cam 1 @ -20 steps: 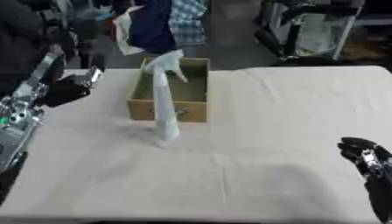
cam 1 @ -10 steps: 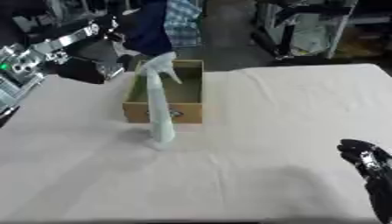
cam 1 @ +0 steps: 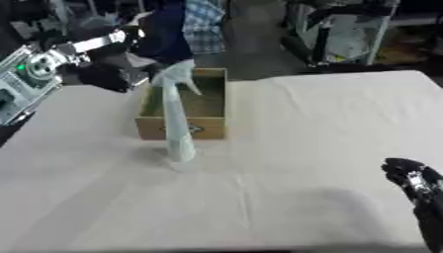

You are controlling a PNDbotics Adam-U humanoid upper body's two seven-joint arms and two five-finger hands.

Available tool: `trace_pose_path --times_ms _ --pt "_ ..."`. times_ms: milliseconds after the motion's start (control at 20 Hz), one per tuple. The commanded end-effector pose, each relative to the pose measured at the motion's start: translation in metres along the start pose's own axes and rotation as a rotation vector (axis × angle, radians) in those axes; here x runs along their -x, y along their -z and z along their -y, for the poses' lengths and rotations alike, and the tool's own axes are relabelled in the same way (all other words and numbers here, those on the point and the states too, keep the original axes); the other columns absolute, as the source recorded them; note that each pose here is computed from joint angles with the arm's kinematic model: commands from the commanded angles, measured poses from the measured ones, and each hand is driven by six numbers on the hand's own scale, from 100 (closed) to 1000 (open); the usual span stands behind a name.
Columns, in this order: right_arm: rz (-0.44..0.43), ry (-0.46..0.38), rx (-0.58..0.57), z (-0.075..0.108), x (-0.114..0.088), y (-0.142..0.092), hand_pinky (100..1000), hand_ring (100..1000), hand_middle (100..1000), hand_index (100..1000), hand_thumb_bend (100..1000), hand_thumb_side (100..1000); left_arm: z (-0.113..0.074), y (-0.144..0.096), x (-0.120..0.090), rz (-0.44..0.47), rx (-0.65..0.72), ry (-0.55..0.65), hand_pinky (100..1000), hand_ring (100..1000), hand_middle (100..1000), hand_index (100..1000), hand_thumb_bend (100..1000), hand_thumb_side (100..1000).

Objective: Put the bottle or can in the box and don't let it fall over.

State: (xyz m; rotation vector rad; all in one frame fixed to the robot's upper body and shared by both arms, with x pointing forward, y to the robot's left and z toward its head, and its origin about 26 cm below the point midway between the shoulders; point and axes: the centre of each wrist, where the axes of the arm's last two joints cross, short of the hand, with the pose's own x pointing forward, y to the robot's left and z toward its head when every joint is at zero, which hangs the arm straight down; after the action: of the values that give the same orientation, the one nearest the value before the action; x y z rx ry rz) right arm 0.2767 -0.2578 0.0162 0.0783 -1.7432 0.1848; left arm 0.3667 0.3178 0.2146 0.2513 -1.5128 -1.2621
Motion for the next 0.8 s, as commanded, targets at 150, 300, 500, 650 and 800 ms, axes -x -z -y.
trace_pose_path --times_ms 150,300,500,650,800 --pt "0.017 -0.02 -0.01 0.004 -0.005 0.002 879 806 734 719 100 633 -0.006 0.005 -0.004 -0.027 0.023 0.006 936 957 991 945 100 282" --pt "0.016 -0.02 -0.01 0.004 -0.005 0.002 879 806 734 719 100 633 -0.003 0.008 -0.002 -0.036 0.051 -0.004 937 958 995 946 100 280" --pt "0.016 -0.019 -0.01 0.004 -0.005 0.002 879 806 734 719 100 634 0.001 0.011 0.001 -0.038 0.09 -0.03 939 960 1000 945 100 280" --pt "0.016 -0.018 -0.01 0.003 -0.005 0.002 879 806 734 719 100 635 0.002 0.014 0.002 -0.039 0.101 -0.045 940 961 1000 945 100 280" --pt "0.016 -0.018 -0.01 0.003 -0.005 0.002 879 806 734 719 100 635 0.004 0.016 0.003 -0.038 0.107 -0.056 941 961 1000 944 100 284"
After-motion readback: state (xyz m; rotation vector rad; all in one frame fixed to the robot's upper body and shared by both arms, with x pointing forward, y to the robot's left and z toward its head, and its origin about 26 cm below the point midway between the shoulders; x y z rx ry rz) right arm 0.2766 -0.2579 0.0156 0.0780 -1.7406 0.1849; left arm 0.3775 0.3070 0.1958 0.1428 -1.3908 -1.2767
